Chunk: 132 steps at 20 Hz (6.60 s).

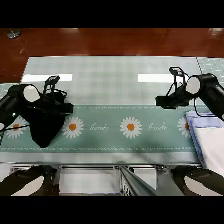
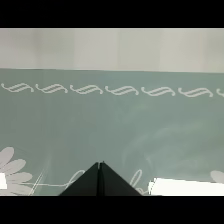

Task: Fold the shirts.

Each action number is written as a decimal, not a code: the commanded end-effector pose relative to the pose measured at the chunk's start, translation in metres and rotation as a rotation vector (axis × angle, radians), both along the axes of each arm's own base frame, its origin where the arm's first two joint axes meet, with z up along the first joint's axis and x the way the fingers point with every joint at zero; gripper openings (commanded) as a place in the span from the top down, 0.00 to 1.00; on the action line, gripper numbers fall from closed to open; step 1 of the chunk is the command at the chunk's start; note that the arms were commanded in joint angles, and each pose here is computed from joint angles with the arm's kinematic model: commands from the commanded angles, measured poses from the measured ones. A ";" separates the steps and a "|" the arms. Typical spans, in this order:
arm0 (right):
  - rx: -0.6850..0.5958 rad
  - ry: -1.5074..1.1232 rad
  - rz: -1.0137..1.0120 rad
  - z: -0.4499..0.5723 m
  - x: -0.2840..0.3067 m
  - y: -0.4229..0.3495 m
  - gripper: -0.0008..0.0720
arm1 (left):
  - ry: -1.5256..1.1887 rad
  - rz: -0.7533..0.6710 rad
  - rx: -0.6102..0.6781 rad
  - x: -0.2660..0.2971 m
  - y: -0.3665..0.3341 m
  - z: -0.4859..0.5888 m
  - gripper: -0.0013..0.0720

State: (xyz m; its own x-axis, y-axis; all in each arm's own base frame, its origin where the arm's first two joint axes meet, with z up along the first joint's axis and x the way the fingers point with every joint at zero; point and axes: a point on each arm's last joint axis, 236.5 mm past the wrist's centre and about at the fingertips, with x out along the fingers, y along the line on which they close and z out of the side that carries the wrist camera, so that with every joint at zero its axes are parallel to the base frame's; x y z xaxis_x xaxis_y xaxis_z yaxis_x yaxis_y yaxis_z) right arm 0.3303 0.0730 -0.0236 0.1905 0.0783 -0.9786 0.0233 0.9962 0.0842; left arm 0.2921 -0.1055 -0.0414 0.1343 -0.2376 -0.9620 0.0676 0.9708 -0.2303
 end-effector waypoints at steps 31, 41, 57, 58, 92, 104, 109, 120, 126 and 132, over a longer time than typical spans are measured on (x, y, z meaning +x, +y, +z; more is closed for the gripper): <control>0.060 -0.083 0.004 0.004 0.020 0.014 0.14 | -0.099 0.455 0.316 0.004 0.167 -0.019 0.03; 0.108 -0.120 -0.006 0.021 0.020 0.023 0.14 | -0.103 0.299 -0.001 0.047 0.089 0.004 0.95; 0.203 -0.708 -0.079 0.227 -0.046 -0.006 0.14 | -1.224 -0.058 -0.767 0.032 -0.088 0.523 0.95; 0.204 -0.716 -0.078 0.230 -0.049 -0.006 0.14 | -1.241 -0.080 -0.803 0.026 -0.099 0.535 0.95; 0.391 -0.172 -0.477 -0.006 -0.053 -0.047 0.14 | 0.010 0.323 -0.407 -0.091 -0.013 -0.029 0.03; 0.456 -0.039 -0.257 -0.049 -0.067 0.062 0.14 | -0.175 0.507 -0.452 -0.005 -0.009 -0.042 0.24; 0.493 0.020 -0.266 -0.065 -0.069 0.082 0.14 | -0.237 0.345 -0.464 0.006 -0.020 -0.016 0.95; 0.552 -0.007 -0.119 -0.049 -0.021 0.109 0.96 | -0.309 0.277 -0.514 0.031 -0.031 0.031 0.95; 0.463 -0.547 0.072 0.204 0.106 0.072 0.96 | -0.880 0.118 -0.588 0.114 -0.030 0.290 0.95; 0.267 -1.021 0.198 0.431 0.017 0.033 0.96 | -1.288 -0.046 -0.445 0.036 0.002 0.501 0.95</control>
State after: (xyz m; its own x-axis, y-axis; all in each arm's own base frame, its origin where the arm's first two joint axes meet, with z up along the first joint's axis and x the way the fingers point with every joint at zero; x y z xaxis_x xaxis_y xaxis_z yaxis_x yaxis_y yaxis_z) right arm 0.4020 0.1337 0.3235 0.7704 0.4667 -0.4344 -0.3444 0.8780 0.3325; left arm 0.3771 -0.1161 0.3796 0.8237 -0.5601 -0.0887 0.4767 0.7686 -0.4267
